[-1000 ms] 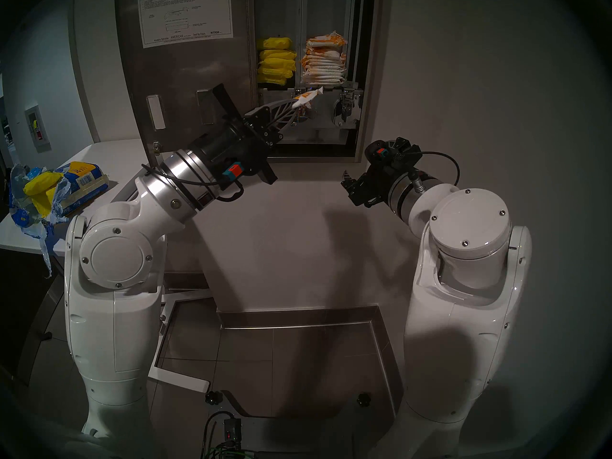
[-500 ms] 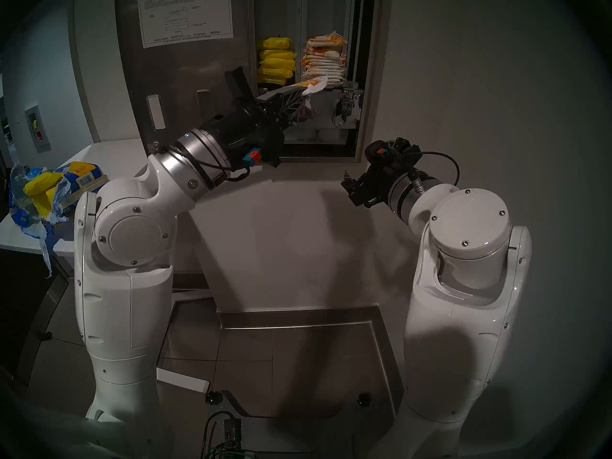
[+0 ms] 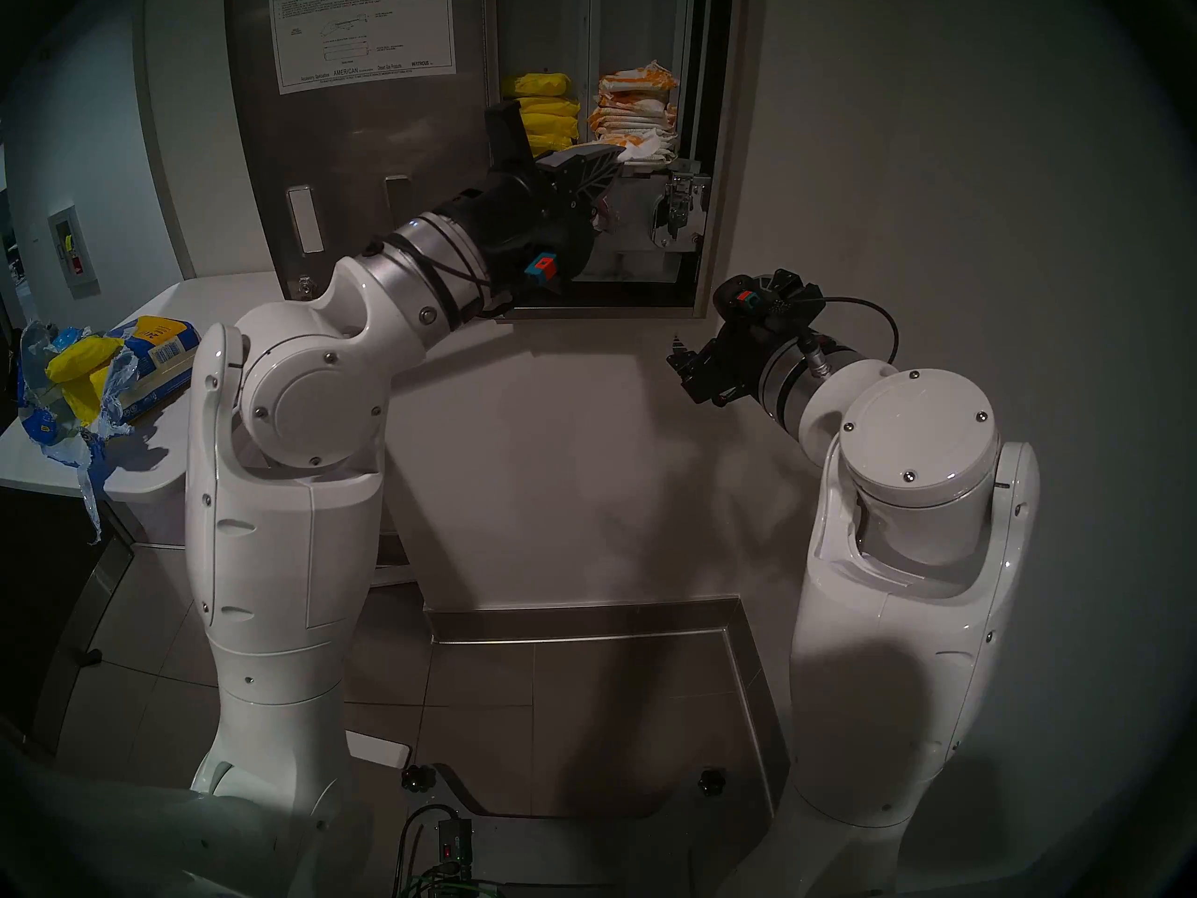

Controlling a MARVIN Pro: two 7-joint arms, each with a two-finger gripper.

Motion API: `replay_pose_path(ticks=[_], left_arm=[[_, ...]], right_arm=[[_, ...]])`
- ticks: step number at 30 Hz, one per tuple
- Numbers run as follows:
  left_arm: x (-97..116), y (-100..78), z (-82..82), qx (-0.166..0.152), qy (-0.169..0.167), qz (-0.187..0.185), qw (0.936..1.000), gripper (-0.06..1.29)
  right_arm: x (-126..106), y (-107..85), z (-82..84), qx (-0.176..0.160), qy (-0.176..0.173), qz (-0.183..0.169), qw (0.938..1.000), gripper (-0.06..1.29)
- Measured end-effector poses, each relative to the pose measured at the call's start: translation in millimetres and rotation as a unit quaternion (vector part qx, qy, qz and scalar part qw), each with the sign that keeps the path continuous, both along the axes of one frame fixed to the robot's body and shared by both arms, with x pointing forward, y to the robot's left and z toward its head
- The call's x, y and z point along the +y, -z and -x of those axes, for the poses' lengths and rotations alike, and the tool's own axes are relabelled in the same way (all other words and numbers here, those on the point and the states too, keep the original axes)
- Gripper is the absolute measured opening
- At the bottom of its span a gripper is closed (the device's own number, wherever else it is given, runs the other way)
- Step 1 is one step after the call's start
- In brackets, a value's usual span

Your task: Open the dispenser door, put the pads inside, close the door

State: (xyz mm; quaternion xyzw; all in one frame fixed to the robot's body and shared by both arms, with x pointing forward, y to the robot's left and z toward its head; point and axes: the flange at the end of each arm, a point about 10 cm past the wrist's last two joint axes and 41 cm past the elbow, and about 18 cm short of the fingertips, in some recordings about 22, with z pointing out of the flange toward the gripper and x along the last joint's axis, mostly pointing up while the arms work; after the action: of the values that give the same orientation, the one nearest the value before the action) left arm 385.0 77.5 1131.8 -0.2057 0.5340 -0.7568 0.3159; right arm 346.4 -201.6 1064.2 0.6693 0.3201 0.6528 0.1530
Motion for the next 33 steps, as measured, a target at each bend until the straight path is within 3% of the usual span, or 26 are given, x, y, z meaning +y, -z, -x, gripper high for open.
replay_pose_path(ticks=[15,33], left_arm=[[-8,-24.5,-22.5,-0.009,-0.024,-0.001,0.9997,-0.02],[-19,-49.1,-44.0,-0.033,-0.022,-0.034,0.9987,-0.02]], right_arm=[[0,-0.2,0.1,0.000,0.000,0.000,1.0000,1.24],[0,-0.3,0.2,-0.001,0.000,0.000,1.0000,1.24]])
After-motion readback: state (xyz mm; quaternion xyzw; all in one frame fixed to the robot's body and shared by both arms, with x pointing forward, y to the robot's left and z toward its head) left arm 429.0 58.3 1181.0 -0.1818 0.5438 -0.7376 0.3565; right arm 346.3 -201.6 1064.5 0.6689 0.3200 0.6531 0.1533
